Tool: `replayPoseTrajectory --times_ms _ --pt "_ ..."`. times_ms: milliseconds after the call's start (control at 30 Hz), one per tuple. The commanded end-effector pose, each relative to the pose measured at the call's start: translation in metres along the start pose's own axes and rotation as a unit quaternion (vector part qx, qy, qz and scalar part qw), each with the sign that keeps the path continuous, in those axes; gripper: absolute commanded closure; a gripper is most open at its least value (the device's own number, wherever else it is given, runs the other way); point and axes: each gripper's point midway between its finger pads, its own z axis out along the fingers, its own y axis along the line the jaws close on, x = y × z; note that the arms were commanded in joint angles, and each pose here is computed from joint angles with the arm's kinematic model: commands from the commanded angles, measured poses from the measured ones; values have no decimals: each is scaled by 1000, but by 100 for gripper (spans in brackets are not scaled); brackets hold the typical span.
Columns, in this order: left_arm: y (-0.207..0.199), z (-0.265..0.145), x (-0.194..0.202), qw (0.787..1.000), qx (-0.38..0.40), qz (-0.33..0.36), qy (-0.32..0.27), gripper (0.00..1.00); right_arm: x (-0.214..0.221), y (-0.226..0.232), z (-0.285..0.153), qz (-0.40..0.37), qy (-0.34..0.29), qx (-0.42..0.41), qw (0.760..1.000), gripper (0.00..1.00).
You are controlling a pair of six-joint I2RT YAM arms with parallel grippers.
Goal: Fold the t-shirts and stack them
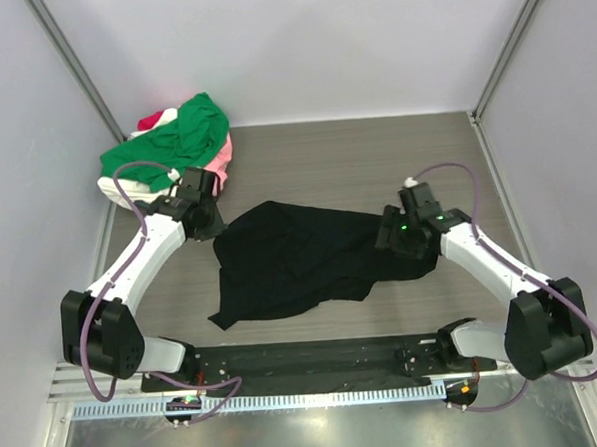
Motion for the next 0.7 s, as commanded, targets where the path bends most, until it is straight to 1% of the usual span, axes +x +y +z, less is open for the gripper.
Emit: replayPoseTrajectory --times_ms 0,67,100,167,200,233,267,300,333,367,433,467,567,667 --pt "-3 -16 -22 999 14 11 -34 100 8 80 -13 -74 -15 -77 994 34" --pt "-2 -23 -30 999 13 17 -37 100 15 104 -13 -82 -11 -84 993 34" --pt "-1 -25 -33 999 9 23 -40 100 31 114 -6 -104 -1 -77 992 34" --pt "3 -30 -41 998 -3 37 -47 100 37 139 -2 -112 0 -90 990 34" --pt "7 -29 -44 998 -14 39 -50 100 48 152 -1 -131 5 -96 987 34" --pt "11 -29 -44 998 -24 43 -48 100 59 157 13 -144 21 -84 986 34" --pt "16 -27 -44 998 -30 43 -47 100 58 174 11 -152 16 -93 984 34" --pt "19 -26 -42 998 -33 42 -46 100 62 181 16 -159 19 -91 983 34" --pt "20 -25 -43 997 -33 40 -52 100 77 187 25 -176 34 -84 980 34" --pt "25 -20 -35 997 -40 41 -46 100 76 201 26 -180 32 -92 979 34" --pt "28 -21 -34 997 -41 37 -52 100 92 208 40 -197 52 -82 976 34" --pt "30 -22 -35 997 -46 36 -55 100 91 220 39 -200 48 -91 974 34" --pt "37 -28 -39 995 -59 34 -73 100 101 232 51 -214 59 -88 971 34" --pt "38 -27 -37 996 -54 31 -69 100 108 236 64 -223 63 -72 970 34"
